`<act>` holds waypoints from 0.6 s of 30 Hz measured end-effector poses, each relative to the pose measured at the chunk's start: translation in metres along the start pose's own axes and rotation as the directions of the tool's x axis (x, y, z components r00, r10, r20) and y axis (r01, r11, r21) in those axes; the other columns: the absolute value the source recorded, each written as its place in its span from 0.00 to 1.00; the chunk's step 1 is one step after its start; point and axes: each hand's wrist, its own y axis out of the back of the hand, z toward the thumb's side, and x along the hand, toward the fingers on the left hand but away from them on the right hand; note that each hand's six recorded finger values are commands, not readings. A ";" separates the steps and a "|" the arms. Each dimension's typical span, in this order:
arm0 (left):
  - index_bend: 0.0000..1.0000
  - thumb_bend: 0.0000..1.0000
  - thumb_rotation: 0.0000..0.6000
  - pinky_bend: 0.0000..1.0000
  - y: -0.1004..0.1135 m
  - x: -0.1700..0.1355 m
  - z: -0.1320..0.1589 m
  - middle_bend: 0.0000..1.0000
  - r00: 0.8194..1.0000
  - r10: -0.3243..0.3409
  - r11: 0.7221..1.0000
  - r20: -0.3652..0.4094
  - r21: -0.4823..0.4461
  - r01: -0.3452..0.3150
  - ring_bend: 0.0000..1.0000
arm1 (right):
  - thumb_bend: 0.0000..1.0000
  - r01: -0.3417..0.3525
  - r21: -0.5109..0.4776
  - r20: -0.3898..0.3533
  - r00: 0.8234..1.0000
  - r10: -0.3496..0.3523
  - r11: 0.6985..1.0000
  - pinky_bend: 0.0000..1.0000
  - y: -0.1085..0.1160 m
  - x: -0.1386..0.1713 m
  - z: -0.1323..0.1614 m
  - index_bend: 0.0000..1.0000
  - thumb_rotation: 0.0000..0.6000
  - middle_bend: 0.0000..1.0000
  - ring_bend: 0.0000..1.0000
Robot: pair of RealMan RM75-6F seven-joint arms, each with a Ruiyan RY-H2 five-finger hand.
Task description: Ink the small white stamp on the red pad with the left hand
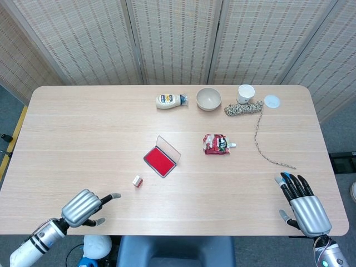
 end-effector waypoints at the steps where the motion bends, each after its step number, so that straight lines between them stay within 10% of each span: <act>1: 0.26 0.26 1.00 0.89 0.001 0.010 -0.001 1.00 1.000 -0.025 1.000 0.003 0.002 0.025 0.92 | 0.29 -0.002 0.000 0.000 1.000 0.002 1.000 0.00 0.000 0.000 0.000 0.00 1.00 0.00 0.00; 18: 0.25 0.29 1.00 0.89 0.033 0.105 0.003 1.00 0.990 -0.127 0.987 -0.064 0.092 0.132 0.93 | 0.29 0.000 -0.035 0.014 1.000 0.000 0.999 0.00 0.007 -0.003 -0.009 0.00 1.00 0.00 0.00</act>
